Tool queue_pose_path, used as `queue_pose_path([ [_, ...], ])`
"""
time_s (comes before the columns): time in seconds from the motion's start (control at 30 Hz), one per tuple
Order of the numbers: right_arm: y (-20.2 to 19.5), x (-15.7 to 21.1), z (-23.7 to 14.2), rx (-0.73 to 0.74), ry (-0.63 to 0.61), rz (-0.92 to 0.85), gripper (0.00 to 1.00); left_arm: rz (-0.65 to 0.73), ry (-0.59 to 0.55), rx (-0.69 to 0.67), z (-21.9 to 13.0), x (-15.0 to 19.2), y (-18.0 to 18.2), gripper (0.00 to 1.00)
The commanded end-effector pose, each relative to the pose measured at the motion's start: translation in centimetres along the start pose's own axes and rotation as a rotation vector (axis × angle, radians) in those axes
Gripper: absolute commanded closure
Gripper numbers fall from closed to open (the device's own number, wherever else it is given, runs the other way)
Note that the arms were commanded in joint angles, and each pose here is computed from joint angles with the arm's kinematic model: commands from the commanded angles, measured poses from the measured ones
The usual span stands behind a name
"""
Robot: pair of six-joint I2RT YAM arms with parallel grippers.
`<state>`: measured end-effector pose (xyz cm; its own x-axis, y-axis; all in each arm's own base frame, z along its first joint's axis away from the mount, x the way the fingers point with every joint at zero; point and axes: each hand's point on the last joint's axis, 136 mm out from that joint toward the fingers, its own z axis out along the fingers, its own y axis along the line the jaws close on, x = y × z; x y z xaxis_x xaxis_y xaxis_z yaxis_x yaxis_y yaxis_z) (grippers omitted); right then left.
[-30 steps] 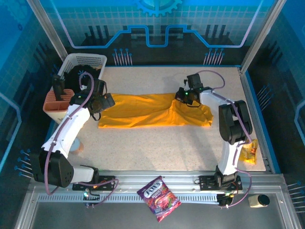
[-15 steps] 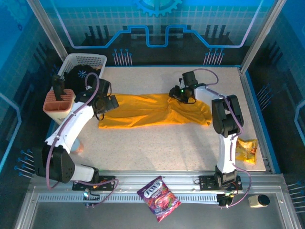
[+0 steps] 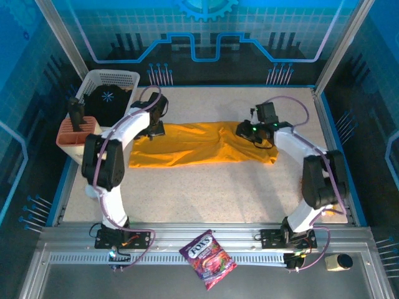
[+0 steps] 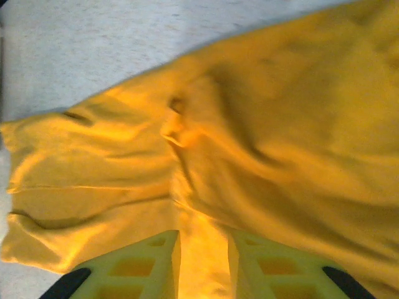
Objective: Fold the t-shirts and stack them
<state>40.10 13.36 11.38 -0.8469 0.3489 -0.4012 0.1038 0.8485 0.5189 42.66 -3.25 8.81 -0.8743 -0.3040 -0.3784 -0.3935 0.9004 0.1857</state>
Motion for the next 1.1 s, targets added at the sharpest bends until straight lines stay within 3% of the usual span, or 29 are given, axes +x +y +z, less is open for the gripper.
queue_pose_path([
  [0.0, -5.3, 2.1, -1.8, 0.138, 0.01, 0.033, 0.76, 0.036, 0.01, -0.052, 1.4, -1.1, -0.2, 0.22],
  [0.17, -8.9, 3.1, -2.0, 0.176, 0.029, 0.109, 0.89, 0.058, 0.085, -0.069, 3.8, 0.2, -1.1, 0.24],
  [0.3, -10.2, 4.5, 0.3, 0.19, 0.117, 0.137, 0.96, 0.06, 0.114, -0.068, 4.3, 1.9, -0.8, 0.24],
  [0.53, -12.7, 4.4, 3.3, 0.261, 0.213, 0.157, 1.0, 0.095, 0.171, -0.073, 4.5, 5.4, -0.3, 0.24],
  [0.7, -13.7, 0.9, 3.8, 0.339, 0.213, 0.12, 1.0, 0.142, 0.208, -0.086, 4.5, 8.6, -0.6, 0.25],
  [1.07, -12.5, -10.0, 8.1, 0.299, 0.209, -0.035, 1.0, 0.201, 0.294, -0.045, 2.1, 17.9, -2.9, 0.27],
])
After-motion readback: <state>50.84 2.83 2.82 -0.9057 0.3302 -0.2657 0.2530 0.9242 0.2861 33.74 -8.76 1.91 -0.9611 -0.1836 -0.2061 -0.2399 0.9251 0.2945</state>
